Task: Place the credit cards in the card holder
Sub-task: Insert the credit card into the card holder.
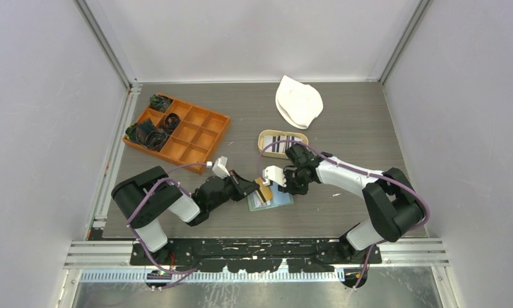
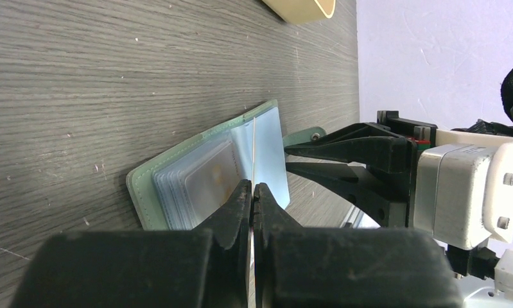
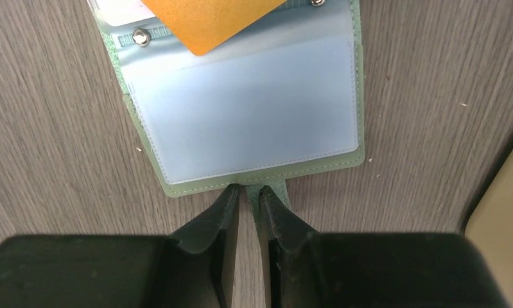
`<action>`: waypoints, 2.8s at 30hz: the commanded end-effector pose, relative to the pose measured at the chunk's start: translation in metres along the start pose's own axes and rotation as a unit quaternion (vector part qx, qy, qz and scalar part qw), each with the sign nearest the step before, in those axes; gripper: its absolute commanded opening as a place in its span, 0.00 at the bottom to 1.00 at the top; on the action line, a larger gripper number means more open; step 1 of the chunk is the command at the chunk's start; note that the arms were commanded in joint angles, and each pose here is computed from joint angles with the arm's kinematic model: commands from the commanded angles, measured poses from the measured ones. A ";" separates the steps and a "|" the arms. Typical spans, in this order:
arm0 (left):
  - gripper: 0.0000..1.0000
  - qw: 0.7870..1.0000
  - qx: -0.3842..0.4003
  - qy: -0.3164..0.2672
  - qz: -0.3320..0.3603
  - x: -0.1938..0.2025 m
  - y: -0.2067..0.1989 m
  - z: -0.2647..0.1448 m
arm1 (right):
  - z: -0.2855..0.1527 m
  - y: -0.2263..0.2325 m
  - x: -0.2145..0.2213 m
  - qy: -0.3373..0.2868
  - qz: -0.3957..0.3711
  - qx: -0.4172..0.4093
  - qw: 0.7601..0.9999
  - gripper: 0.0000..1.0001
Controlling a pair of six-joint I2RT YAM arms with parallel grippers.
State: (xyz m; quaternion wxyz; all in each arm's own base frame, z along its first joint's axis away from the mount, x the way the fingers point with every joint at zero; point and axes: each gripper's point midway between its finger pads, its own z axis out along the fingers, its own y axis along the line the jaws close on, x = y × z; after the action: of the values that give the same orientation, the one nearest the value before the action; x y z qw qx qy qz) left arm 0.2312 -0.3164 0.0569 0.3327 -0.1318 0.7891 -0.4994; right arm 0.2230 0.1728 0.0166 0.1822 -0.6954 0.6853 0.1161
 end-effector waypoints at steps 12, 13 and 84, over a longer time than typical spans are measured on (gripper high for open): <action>0.00 1.000 -0.011 0.029 -0.006 0.010 -0.002 0.005 | -0.003 -0.003 -0.015 -0.016 0.000 -0.001 1.000 0.23; 0.00 0.999 -0.013 0.029 -0.006 0.010 -0.002 0.005 | -0.003 -0.003 -0.015 -0.016 0.000 -0.002 1.000 0.24; 0.00 0.987 -0.072 0.141 0.000 0.039 0.015 0.027 | -0.009 -0.006 -0.021 -0.014 -0.001 0.009 1.000 0.26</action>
State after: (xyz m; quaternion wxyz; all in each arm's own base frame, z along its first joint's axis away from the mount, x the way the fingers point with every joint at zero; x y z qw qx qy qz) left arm 0.2248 -0.3491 0.0344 0.2144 -0.1046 0.8522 -0.4657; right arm 0.2176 0.1777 0.0187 0.1750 -0.6960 0.6859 0.1207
